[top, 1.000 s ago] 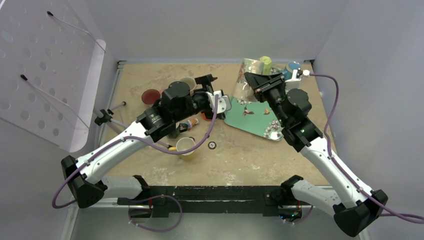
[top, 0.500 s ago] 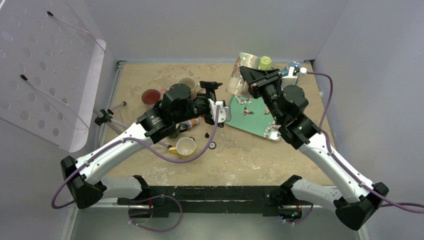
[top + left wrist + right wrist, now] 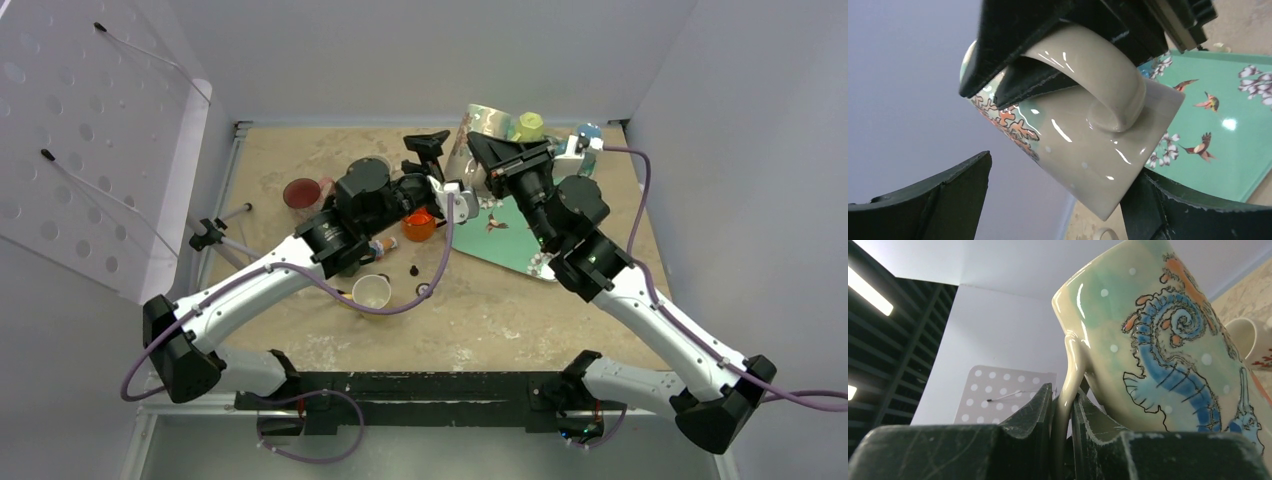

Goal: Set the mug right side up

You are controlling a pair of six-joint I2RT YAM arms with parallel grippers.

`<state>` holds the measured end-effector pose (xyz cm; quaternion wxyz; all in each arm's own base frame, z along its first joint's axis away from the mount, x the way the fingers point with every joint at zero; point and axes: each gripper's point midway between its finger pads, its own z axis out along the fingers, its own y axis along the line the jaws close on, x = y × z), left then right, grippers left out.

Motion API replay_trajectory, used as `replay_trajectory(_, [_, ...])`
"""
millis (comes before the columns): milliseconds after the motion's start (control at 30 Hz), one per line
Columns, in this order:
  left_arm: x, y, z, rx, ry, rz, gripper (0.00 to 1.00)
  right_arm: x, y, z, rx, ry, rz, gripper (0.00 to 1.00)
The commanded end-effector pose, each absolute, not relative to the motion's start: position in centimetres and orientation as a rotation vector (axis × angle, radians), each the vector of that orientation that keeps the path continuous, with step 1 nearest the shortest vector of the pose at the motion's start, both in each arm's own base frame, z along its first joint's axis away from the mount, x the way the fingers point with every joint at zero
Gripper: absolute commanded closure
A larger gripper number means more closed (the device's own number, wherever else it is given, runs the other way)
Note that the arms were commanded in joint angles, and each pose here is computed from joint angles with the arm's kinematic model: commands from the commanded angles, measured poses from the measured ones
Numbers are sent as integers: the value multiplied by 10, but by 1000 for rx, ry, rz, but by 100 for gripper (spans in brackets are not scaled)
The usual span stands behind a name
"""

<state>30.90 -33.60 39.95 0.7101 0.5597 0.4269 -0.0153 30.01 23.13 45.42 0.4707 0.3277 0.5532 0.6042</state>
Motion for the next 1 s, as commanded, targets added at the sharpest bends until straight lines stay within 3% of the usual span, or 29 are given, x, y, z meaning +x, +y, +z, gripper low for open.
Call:
replay_trajectory(0, [318,-331,425,1143,832,76,6,272,216,534,762,1080,1695,100])
replay_trajectory(100, [325,-324,442,1049,772,158,12,270,221,535,758,1083,1708,100])
replay_trajectory(233, [327,-312,470,925,711,231,39,270,227,528,764,1101,1706,100])
replay_trajectory(267, [327,-310,472,915,702,240,48,272,228,525,768,1111,1700,100])
replay_trajectory(333, [324,-308,473,914,682,255,77,275,231,520,773,1125,1693,100])
replay_trajectory(367, [323,-306,472,918,678,258,98,277,233,518,773,1134,1690,100])
replay_trajectory(500, [324,-302,452,977,780,230,100,283,234,515,711,1177,1574,99])
replay_trajectory(633, [323,-293,417,1077,1017,112,100,293,222,502,627,1286,1289,10])
replay_trajectory(667, [321,-291,408,1090,1079,72,100,295,219,496,602,1324,1219,4])
replay_trajectory(967, [285,-278,328,1192,1588,-205,100,289,181,430,339,1609,784,2])
